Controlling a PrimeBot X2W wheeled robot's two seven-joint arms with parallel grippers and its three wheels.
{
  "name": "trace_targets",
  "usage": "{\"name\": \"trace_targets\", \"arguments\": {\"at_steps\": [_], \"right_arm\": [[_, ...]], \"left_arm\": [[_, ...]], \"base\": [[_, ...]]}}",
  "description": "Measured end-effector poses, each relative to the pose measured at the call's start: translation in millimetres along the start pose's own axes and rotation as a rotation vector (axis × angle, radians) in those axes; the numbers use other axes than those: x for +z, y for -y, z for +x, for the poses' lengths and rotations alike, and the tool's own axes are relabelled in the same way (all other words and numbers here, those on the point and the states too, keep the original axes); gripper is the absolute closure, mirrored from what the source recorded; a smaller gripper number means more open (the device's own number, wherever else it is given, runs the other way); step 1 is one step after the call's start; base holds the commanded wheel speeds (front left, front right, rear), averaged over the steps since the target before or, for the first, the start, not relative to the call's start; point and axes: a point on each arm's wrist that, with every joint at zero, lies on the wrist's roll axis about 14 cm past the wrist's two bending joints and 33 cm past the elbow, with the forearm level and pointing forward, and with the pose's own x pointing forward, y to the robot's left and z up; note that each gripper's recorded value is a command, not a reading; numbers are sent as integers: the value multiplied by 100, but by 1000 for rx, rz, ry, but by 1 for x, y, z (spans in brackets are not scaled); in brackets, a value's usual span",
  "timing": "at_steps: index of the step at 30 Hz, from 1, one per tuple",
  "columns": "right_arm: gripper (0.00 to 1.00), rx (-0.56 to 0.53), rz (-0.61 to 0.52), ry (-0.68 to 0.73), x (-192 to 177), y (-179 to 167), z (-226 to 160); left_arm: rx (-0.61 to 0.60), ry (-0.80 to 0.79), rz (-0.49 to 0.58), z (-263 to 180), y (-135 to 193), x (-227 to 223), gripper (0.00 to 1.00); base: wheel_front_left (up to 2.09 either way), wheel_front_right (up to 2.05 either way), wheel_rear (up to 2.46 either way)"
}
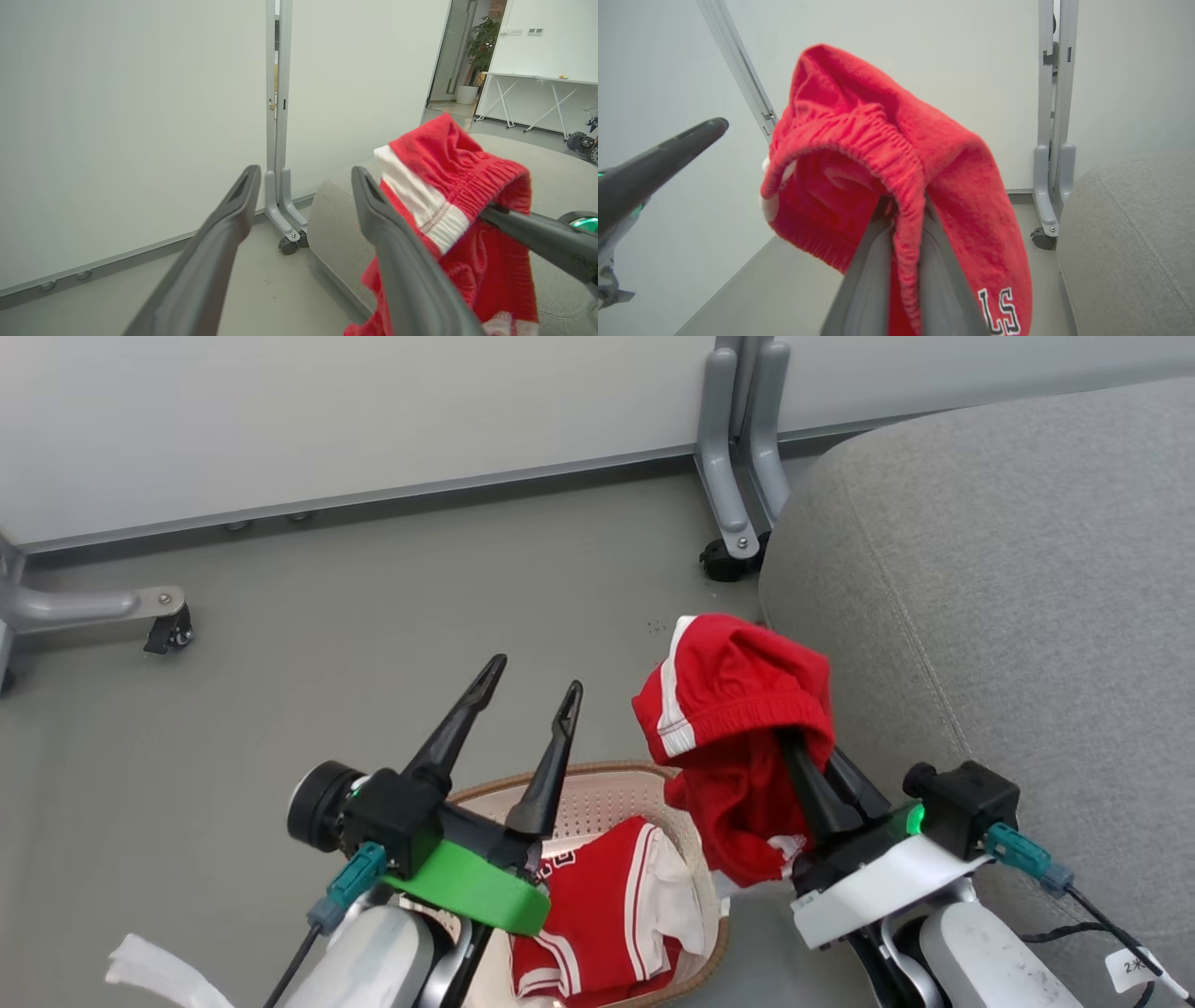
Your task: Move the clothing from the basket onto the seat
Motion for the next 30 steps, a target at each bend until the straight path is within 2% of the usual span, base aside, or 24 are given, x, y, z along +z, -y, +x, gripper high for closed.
{"name": "trace_targets", "arguments": {"at_steps": [7,15,24,27,30], "right_arm": [[100,-101,-34,45,17,27,-16],[100,-264,-68,107,40,61,-52],[100,-426,-93,131,54,88,-97],[100,-506,-48,169,61,105,-109],[100,-559,-58,236,84,130,-109]], "left_arm": [[32,-17,61,1,-10,-13,0],[16,-5,66,12,0,-20,0],[-81,-74,32,15,27,-51,0],[-118,-80,36,19,36,-57,0],[-159,-82,32,25,43,-64,0]], "base": [[0,0,0],[0,0,0],[0,0,0],[0,0,0],[0,0,0]]}}
